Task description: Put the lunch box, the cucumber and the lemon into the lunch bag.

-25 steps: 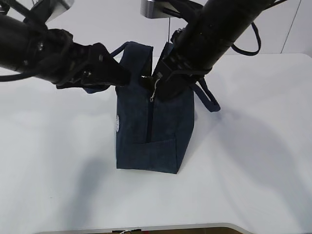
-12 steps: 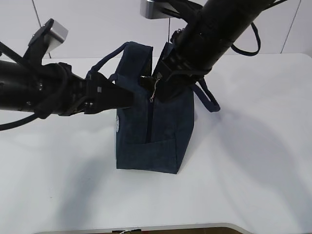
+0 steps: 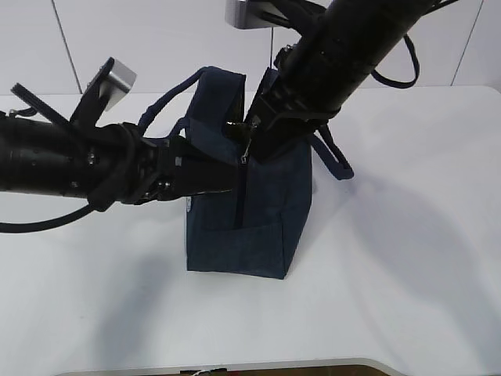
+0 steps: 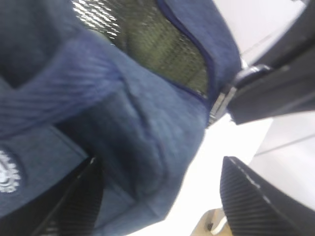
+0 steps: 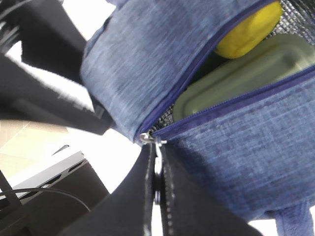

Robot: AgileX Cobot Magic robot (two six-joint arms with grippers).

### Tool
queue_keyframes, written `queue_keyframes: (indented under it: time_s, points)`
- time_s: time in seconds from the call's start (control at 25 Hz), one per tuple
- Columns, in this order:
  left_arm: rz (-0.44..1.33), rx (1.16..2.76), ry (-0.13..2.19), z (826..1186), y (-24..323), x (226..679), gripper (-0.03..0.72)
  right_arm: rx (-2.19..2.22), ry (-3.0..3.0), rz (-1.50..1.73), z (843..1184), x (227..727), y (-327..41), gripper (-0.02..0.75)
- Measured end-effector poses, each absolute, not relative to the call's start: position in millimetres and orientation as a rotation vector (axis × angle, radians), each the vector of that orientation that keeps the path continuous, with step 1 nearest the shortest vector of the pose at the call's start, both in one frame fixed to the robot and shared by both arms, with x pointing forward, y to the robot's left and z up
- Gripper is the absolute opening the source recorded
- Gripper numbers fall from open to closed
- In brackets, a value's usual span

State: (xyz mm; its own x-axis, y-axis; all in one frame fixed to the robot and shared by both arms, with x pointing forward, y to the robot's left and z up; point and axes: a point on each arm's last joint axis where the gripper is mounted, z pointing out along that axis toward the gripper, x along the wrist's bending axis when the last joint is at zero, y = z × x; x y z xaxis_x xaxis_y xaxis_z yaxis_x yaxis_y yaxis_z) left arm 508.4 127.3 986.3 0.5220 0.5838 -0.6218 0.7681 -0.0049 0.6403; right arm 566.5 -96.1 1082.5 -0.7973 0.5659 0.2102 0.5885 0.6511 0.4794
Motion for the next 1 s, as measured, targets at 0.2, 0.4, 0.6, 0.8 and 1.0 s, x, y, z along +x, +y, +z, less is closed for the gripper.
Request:
queue_keyframes:
  time_s: [0.2, 0.4, 0.6, 0.8, 1.0]
  points:
    - [-0.207, 1.702, 1.126, 986.6, 126.9, 507.8, 0.368, -0.984, -2.818, -0.836, 1082.4, 566.3, -96.3, 0.005]
    - [-0.202, 1.707, 1.131, 985.2, 127.1, 508.4, 0.102, -0.984, -2.819, -0.835, 1082.3, 566.4, -96.4, 0.005]
    - [-0.199, 1.709, 1.136, 984.3, 127.3, 508.9, -0.003, -0.982, -2.818, -0.832, 1082.3, 566.2, -96.4, 0.005]
    - [-0.193, 1.711, 1.139, 984.0, 127.6, 509.2, -0.004, -0.979, -2.798, -0.805, 1088.7, 563.7, -96.7, 0.005]
    - [-0.193, 1.710, 1.140, 984.0, 127.2, 509.0, -0.004, -0.993, -2.812, -0.824, 1104.0, 565.8, -96.7, 0.005]
